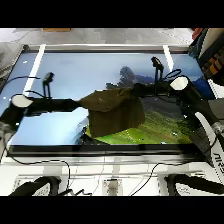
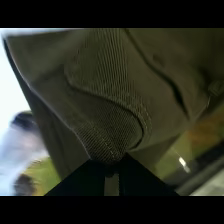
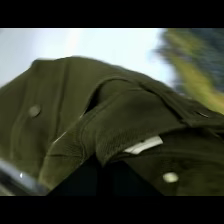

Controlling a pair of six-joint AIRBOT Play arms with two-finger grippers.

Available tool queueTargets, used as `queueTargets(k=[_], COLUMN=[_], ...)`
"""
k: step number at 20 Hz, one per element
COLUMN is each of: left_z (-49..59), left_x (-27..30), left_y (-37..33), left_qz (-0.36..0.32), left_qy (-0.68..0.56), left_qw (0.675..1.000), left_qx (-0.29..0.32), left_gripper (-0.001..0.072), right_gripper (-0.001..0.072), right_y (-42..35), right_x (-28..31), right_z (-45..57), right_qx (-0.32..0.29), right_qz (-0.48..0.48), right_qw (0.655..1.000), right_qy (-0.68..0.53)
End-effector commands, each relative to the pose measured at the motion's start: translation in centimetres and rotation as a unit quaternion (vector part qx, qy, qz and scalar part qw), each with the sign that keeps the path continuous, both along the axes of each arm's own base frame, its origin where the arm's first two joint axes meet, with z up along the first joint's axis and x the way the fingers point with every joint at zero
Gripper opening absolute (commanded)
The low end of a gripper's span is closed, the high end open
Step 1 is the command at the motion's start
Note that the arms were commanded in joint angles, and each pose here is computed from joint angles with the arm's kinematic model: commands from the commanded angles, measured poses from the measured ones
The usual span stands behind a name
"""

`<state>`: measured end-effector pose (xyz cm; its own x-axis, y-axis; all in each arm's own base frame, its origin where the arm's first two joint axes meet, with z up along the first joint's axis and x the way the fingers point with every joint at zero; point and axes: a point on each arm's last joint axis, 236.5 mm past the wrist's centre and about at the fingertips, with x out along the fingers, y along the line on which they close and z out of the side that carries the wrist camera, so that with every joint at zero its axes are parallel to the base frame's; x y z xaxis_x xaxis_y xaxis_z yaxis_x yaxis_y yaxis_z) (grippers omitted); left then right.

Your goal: Fold the clothes and pants, and hang the long-sleeved shirts on hangers.

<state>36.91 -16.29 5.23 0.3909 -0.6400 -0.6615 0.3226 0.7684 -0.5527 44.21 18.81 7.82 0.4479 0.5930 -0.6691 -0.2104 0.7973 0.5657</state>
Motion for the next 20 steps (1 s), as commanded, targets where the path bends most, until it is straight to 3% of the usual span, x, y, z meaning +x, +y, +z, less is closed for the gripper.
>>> queueTargets(k=[1,5,9,10,11,12,13,18,19,20], left_z=[-2.5,-4.2,-8.8,-9.5,-10.0,-10.3,-10.3,-7.8,-7.0,-6.4], left_x=[-2.2,-5.1,-6.5,-6.5,-6.6,-6.6,-6.3,-2.2,-1.4,-0.8], left_y=[-3.0,-6.2,-6.3,-6.2,-6.1,-6.1,-6.1,-4.6,-4.2,-3.8], left_qz=[-0.026,-0.082,-0.117,-0.117,-0.117,-0.116,-0.117,-0.082,-0.075,-0.068], left_qy=[0.077,0.110,0.150,0.160,0.167,0.171,0.163,0.115,0.105,0.097], left_qw=[0.997,0.990,0.981,0.979,0.978,0.977,0.978,0.989,0.991,0.992], left_qx=[-0.018,-0.008,0.045,0.047,0.049,0.049,0.051,0.043,0.041,0.038], left_gripper=[0.0028,0.0028,0.0030,0.0048,0.0264,0.0670,0.0671,0.0667,0.0667,0.0667], right_gripper=[0.0030,0.0030,0.0032,0.0074,0.0282,0.0563,0.0661,0.0655,0.0574,0.0406], right_y=[-4.8,-9.9,-9.9,-10.0,-10.3,-10.9,-11.6,-21.1,-22.9,-24.1], right_x=[-1.4,-8.7,-13.6,-14.3,-14.8,-14.7,-14.0,-7.5,-6.7,-6.6], right_z=[-3.4,-7.5,-11.2,-12.2,-13.1,-13.6,-13.8,-9.7,-8.8,-8.5], right_qx=[-0.019,-0.117,-0.113,-0.115,-0.121,-0.135,-0.152,-0.278,-0.281,-0.266], right_qz=[-0.008,0.055,0.075,0.073,0.070,0.067,0.066,-0.007,-0.017,-0.023], right_qw=[0.996,0.966,0.942,0.939,0.937,0.936,0.939,0.939,0.941,0.947], right_qy=[0.082,0.222,0.306,0.316,0.322,0.318,0.302,0.202,0.186,0.179])
